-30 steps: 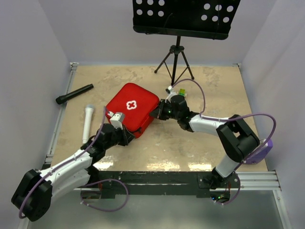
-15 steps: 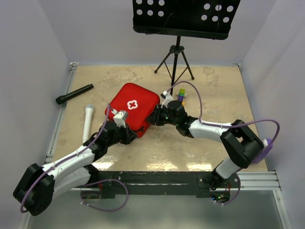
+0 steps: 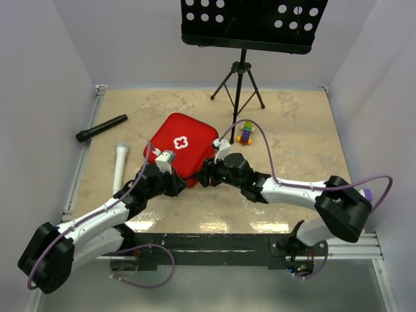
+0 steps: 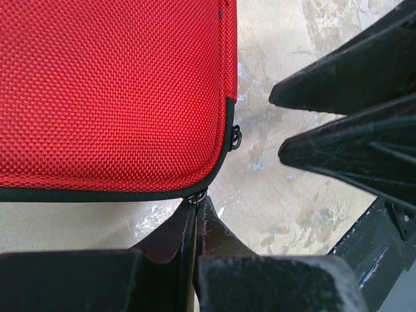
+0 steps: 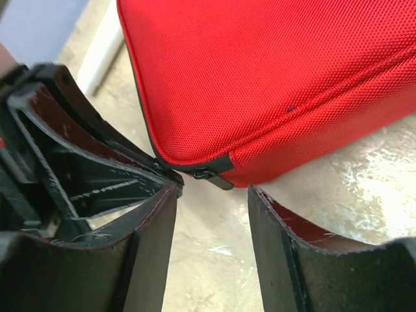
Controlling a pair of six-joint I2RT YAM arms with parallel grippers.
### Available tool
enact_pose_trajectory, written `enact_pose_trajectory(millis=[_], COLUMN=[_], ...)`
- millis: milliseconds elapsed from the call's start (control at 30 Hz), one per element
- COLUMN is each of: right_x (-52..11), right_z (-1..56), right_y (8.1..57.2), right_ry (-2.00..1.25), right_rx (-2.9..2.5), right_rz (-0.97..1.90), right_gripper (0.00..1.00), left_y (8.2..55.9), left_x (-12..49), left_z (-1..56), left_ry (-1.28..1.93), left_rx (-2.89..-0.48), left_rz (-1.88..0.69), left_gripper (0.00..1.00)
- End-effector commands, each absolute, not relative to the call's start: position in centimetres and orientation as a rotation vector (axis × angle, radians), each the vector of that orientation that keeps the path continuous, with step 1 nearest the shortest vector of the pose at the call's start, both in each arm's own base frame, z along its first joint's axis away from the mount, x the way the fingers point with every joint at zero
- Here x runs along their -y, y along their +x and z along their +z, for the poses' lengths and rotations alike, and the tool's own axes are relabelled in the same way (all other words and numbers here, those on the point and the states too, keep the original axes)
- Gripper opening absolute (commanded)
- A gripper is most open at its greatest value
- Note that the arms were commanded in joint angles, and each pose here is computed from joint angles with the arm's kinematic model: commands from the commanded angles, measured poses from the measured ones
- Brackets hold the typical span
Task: Organize the medicine kit
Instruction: Zip the medicine box at the center of the board.
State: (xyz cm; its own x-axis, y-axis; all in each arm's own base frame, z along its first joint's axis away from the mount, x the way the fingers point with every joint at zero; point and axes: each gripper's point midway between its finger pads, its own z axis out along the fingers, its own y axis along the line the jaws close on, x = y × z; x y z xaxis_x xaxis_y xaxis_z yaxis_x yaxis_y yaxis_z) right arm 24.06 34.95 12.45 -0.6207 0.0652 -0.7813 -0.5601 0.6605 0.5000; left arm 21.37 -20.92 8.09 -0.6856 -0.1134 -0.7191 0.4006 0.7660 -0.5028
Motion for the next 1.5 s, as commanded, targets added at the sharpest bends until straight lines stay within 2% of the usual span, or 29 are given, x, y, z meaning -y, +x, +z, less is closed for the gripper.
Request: enact_pose_trajectory(millis=[0,867,1367,1400,1433,1467], right_x=[-35.0,-37.5,-36.3,-36.2,-36.0,-35.9], right_z=[12.0,10.3,11.0,11.2,11.2,11.2], right_y=[24.3,26.0,26.2,26.2,26.1,26.0], right_ry=[-0.452,-0.484,-0.507,-0.514,-0.521,-0.543], right_rx=[-2.028,-2.027,-1.976,-1.968,-1.964,-1.957], right_rz=[0.848,0.718,0.671,0.666,0.662,0.656], right_gripper=[0.51,0.41,0.08,0.08,0.13,0.24], left_y=[22.6,22.3,22.3,22.3,22.3,22.3], left_x=[21.6,21.5,21.3,21.3,21.2,21.2], left_z=[11.0,10.2,9.9,9.9,9.9,9.9], left_ry=[0.217,0.230,0.227,0.228,0.227,0.229], left_rx=[-2.074,-2.099,-2.103,-2.105,-2.105,-2.105], left_rz=[-0.863,-0.856,-0.846,-0.844,-0.840,-0.841], left_gripper=[0.00,0.00,0.00,0.00,0.00,0.00])
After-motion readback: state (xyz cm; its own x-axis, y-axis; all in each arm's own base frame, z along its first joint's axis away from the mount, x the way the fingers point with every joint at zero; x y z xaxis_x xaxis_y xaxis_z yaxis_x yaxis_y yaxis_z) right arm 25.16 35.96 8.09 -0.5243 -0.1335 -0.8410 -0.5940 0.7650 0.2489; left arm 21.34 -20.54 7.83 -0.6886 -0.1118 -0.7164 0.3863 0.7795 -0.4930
